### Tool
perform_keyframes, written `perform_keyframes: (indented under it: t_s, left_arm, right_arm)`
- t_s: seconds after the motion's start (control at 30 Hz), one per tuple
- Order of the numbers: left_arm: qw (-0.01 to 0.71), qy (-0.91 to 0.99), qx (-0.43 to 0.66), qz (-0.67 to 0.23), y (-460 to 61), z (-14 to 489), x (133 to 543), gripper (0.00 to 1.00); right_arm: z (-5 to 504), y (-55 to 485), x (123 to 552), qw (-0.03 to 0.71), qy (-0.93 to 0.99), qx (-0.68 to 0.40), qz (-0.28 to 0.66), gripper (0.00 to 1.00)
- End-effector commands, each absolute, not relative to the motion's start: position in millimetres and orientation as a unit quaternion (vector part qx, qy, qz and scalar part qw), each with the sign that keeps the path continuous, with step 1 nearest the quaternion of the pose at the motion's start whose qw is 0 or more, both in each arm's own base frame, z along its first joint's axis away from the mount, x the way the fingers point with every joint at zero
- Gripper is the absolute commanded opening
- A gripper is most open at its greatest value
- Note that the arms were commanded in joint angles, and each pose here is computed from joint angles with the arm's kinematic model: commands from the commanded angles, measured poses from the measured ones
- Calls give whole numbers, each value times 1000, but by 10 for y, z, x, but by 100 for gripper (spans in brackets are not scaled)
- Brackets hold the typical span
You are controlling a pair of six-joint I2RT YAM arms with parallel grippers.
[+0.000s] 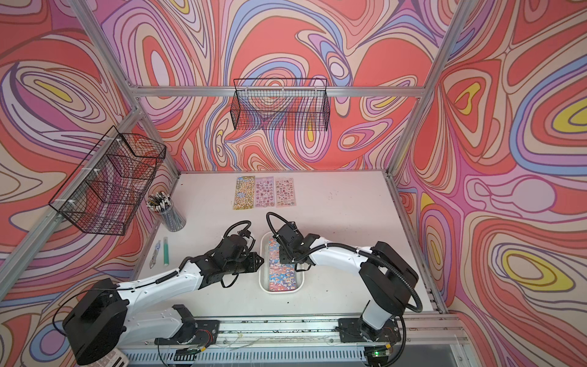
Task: Take the stickers out of the storage box
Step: Pick up the sticker from the storage box.
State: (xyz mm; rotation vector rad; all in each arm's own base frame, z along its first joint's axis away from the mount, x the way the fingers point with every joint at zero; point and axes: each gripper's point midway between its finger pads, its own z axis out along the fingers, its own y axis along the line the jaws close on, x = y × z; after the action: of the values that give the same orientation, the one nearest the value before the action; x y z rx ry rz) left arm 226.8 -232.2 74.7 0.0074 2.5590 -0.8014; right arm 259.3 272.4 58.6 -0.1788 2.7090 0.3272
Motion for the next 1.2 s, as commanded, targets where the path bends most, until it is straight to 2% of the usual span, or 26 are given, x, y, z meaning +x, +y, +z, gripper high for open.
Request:
perform_keyframes:
  t_s: [0.0,0.17,0.7,0.83,1.0,1.17]
  left_arm:
    - [242,926,-9,-289,-2281,783,2289,18]
    - [231,932,-13,-281,-2219,647,2215,18]
    - [233,929,-15,-288,-2238,640,2219,18]
    - [233,928,-16,-289,-2242,639,2221,18]
    - [233,928,-16,-289,-2240,638,2221,18]
    - [234,928,-16,-289,-2238,637,2220,18]
  right_arm:
    - [568,2666,2567,201,972,-59,106,53]
    - [583,2645,2602,209,971,-60,96,59]
    - [343,2701,2526,184,976,-64,100,60]
    - [325,2717,2524,182,976,-65,100,54]
    - [338,2726,2533,183,976,-62,104,36]
    - [444,2736,2555,192,974,-60,109,33]
